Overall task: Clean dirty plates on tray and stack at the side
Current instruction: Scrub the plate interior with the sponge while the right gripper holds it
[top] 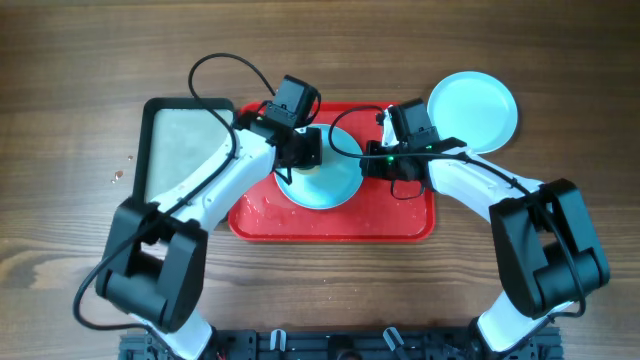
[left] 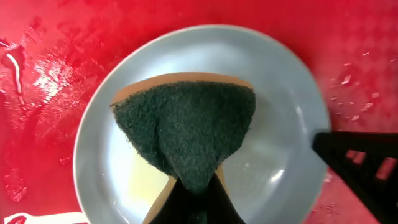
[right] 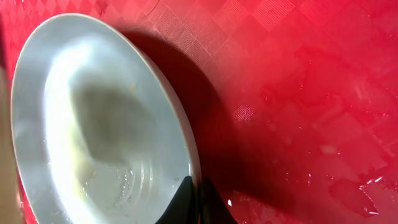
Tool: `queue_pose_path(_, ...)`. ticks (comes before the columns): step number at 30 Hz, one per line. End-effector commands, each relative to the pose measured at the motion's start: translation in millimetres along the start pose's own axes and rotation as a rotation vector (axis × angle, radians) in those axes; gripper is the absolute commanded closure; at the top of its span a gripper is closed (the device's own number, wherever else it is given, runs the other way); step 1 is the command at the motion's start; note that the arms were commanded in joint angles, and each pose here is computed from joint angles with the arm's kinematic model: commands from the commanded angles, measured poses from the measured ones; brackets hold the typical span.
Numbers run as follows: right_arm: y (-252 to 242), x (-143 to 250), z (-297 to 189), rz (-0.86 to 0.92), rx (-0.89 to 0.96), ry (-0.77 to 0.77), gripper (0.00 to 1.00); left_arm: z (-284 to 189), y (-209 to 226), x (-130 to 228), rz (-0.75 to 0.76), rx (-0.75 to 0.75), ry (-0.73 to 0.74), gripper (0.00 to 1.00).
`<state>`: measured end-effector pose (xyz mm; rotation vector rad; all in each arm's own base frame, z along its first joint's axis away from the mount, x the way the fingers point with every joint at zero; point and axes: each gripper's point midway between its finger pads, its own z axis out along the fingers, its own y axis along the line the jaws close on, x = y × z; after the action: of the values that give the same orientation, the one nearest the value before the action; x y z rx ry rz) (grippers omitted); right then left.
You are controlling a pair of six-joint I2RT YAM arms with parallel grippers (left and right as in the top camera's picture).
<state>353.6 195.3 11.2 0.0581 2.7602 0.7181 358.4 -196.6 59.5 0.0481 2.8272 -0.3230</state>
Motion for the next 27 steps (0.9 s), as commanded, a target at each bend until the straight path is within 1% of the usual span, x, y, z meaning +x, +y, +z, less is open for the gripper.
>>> queue_pose_path(1, 0, 6, 6, 0.014, -0.011, 0.024, 0.96, 15, 13, -1, 0.035, -0.065, 0.012, 0.96)
queue_pose_path(4, 0, 6, 6, 0.014, -0.011, 0.024, 0.96, 16, 25, -2, 0.033, -0.128, 0.008, 0.96)
queue_pose_path(10, 0, 6, 6, 0.015, -0.011, 0.024, 0.96, 20, 32, 7, 0.021, -0.141, 0.041, 0.96)
queue_pose_path(14, 0, 6, 6, 0.014, -0.01, 0.025, 0.96, 34, 41, 23, 0.019, -0.169, 0.102, 0.96)
queue_pose_path(17, 0, 6, 6, 0.015, -0.011, 0.024, 0.96, 30, 48, 44, 0.009, -0.19, 0.191, 0.96)
queue_pose_path(20, 0, 6, 6, 0.016, -0.01, 0.024, 0.96, 26, 45, 62, -0.002, -0.163, 0.273, 0.96)
queue_pose_path(21, 0, 6, 6, 0.016, -0.01, 0.024, 0.95, 26, 39, 65, -0.008, -0.131, 0.291, 0.96)
queue_pose_path(27, 2, 7, 5, 0.016, -0.018, 0.029, 0.96, 28, 28, 66, -0.071, -0.081, 0.294, 0.96)
